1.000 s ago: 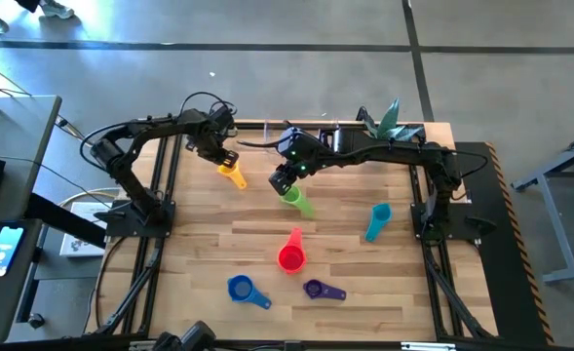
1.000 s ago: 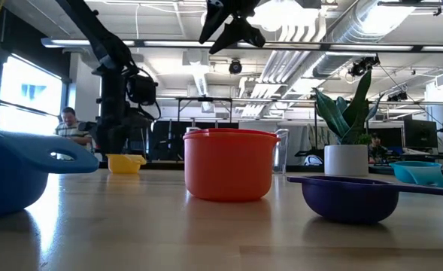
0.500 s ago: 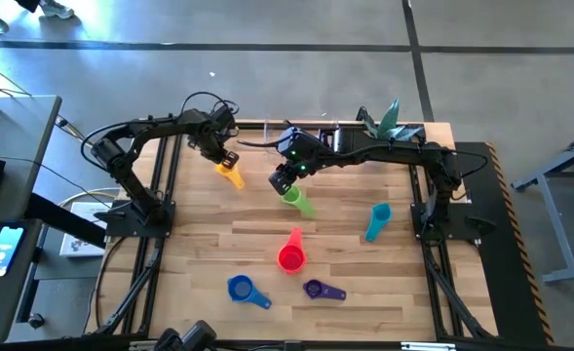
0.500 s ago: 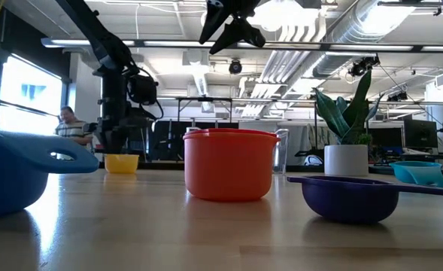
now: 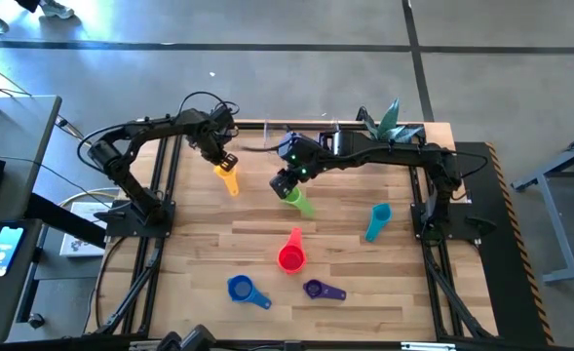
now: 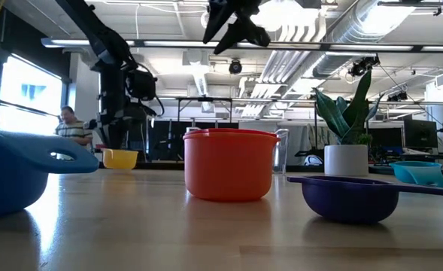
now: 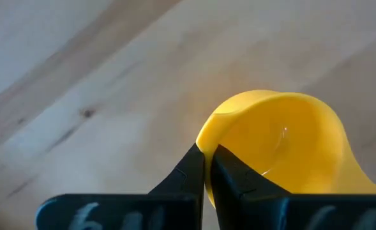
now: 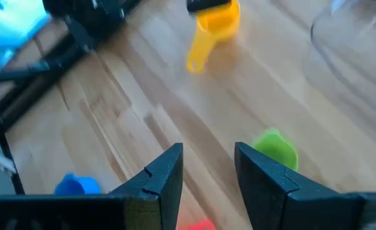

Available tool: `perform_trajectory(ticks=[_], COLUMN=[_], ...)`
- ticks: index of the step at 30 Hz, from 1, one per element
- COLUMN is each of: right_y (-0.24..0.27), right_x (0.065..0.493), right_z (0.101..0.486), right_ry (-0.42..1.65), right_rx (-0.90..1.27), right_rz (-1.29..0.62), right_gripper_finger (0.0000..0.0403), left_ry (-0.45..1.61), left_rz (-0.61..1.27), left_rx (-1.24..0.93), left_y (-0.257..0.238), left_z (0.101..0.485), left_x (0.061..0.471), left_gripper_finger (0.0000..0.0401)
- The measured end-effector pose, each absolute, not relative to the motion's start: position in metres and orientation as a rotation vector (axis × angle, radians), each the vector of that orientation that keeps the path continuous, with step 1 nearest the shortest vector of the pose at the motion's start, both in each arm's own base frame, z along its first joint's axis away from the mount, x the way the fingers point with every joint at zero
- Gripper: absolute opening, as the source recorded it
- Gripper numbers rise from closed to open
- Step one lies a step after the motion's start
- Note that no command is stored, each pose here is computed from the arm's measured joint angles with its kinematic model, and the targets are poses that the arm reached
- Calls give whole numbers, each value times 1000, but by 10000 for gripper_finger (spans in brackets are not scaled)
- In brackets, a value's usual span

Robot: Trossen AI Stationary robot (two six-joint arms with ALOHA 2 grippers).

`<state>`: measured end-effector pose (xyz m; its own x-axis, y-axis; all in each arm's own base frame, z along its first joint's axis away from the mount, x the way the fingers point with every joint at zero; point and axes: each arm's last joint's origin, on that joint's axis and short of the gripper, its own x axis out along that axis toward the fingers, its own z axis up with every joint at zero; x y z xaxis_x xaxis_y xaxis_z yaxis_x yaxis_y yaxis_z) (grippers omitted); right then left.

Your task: Nest measuring cups in basket

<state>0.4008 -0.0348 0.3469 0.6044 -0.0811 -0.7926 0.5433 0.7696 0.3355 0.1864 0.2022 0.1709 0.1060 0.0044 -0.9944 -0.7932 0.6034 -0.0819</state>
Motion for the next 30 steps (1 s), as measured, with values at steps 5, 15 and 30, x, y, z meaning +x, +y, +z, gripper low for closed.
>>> perform_trajectory(ticks=[5,15,30], right_y=[-21,0,26], right_x=[391,377,364], right_z=[340,333,329], right_ry=[972,1126,1243], right_rx=[553,484,395], right_rz=[-441,-494,-517], right_gripper_finger=[134,134,133], left_ry=[1331,1247,1068], left_rz=[647,605,590], left_rx=[-704,-643,-691], left_y=[185,137,89], left_z=[193,243,284], left_x=[185,175,155], left_gripper_finger=[5,4,4])
